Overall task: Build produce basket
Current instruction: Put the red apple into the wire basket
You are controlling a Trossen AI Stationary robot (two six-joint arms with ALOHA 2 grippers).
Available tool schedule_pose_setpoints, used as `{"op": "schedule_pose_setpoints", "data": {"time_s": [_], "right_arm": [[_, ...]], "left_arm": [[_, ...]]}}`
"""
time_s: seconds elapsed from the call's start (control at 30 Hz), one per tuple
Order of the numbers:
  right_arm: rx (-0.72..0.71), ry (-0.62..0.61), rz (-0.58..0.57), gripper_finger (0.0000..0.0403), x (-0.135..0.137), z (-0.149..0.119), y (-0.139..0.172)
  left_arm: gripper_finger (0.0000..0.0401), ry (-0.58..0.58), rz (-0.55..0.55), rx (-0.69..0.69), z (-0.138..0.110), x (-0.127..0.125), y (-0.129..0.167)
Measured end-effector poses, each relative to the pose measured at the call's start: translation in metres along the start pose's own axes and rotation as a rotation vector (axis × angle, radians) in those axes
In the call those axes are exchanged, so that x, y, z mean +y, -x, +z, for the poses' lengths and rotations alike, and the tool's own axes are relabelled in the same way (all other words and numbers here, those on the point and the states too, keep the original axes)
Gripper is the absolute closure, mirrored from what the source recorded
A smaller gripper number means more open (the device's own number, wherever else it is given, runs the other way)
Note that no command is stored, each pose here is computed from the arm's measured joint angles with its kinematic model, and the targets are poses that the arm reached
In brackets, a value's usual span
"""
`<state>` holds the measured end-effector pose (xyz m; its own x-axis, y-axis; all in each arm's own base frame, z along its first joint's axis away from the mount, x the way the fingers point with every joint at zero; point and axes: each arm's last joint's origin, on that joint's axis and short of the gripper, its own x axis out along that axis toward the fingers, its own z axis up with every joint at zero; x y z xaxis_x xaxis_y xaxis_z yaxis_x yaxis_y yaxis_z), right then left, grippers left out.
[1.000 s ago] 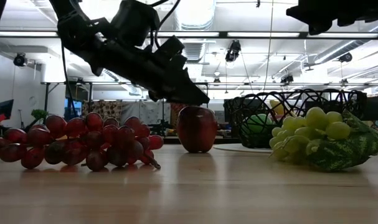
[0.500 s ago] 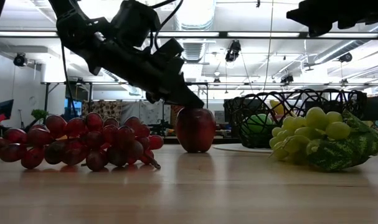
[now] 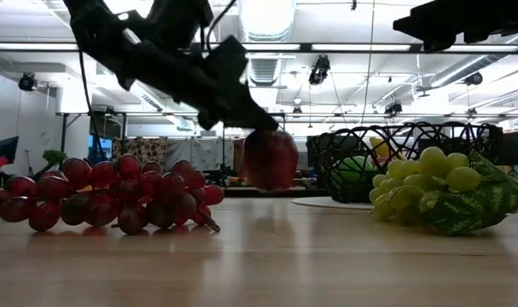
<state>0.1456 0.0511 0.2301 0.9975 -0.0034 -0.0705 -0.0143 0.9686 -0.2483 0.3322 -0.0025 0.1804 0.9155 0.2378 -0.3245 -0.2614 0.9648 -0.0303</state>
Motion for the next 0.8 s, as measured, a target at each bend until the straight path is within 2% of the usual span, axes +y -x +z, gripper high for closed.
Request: {"op": "schedule_pose_setpoints", "data": {"time_s": [0.27, 0.53, 0.8], "right_arm": [[0.024, 0.017, 0.003, 0.022, 0.0, -0.002, 0.002], [0.012, 0.034, 0.002, 0.022, -0.005, 0.0, 0.01], [-0.164, 0.056, -0.017, 0.022, -0.01, 0.003, 0.023]], "left_arm": [[0.04, 0.019, -0.06, -0.107, 0.038, -0.016, 0.021], [0.0401, 0.002, -0.074, -0.091, 0.093, -0.029, 0.023], [0.0401, -0.045, -0.057, -0.169, 0.13, -0.026, 0.025]]}}
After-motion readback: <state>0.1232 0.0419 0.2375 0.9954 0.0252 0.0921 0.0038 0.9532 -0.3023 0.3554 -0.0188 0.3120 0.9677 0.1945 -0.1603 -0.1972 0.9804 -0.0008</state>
